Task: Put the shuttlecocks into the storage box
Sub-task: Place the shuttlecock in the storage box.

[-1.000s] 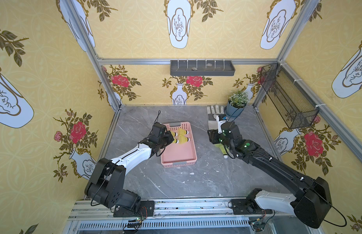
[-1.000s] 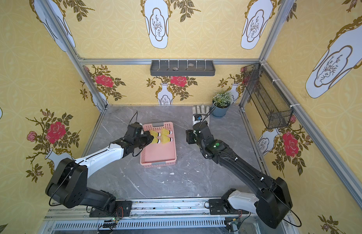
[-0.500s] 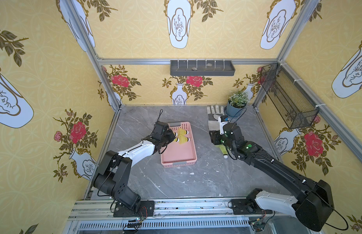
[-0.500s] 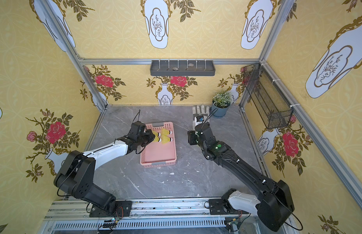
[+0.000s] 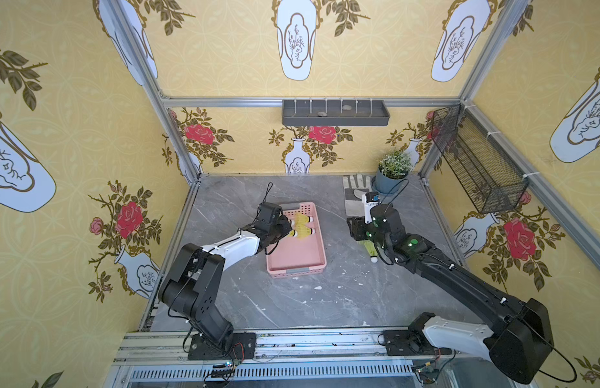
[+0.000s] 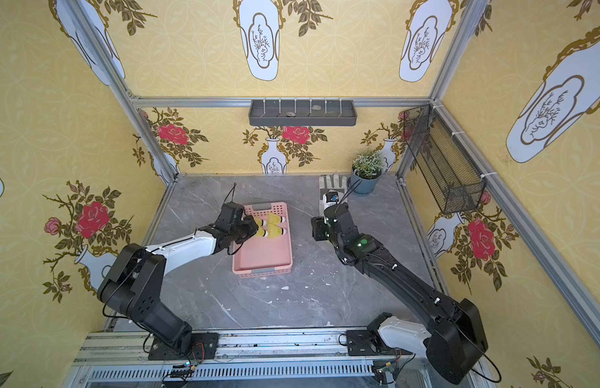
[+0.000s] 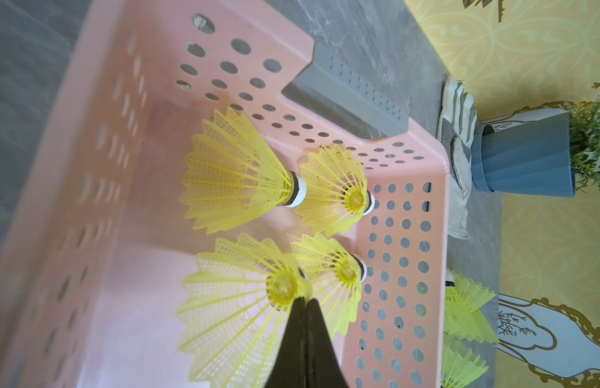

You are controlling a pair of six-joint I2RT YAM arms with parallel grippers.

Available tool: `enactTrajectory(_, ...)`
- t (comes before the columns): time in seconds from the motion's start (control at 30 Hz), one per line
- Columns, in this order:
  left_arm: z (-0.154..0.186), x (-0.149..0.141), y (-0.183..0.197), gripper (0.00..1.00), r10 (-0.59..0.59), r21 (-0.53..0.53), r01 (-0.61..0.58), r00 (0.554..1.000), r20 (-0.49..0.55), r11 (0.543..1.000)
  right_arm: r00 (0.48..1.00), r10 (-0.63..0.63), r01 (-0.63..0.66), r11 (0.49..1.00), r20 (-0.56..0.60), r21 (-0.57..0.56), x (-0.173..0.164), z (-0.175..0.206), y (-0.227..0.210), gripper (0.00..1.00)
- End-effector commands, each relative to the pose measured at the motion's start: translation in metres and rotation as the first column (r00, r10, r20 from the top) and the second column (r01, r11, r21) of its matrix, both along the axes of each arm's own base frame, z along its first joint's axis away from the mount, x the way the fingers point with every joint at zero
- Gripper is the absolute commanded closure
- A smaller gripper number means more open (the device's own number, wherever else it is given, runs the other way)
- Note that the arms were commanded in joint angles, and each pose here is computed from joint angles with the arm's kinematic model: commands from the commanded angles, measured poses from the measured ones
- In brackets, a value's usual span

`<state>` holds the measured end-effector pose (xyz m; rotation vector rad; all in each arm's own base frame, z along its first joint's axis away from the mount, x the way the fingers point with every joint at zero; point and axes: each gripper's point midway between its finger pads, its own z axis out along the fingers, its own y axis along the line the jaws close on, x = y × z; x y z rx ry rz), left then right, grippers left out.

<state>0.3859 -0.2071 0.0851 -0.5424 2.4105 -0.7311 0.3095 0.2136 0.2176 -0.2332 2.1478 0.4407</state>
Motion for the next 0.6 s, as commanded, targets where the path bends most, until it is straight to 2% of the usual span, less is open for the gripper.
enactTrajectory(0.0,-0.001,0.004,-0.003,1.0,-0.01,-0.005,0.01,1.0,0.008,1.0,1.0,0.006,-0.006,1.0,0.023,0.029,0.004,0.006,0.005,0.43)
enactTrajectory(0.27,-0.008,0.003,-0.002,0.98,-0.006,0.013,0.006,1.0,-0.003,1.0,1.0,0.011,-0.011,0.999,0.019,0.031,0.003,0.005,0.006,0.43)
enactTrajectory(0.57,-0.011,0.002,-0.001,0.8,-0.01,0.024,0.01,1.0,-0.01,1.0,1.0,0.013,-0.013,0.999,0.014,0.029,0.003,0.003,0.006,0.43)
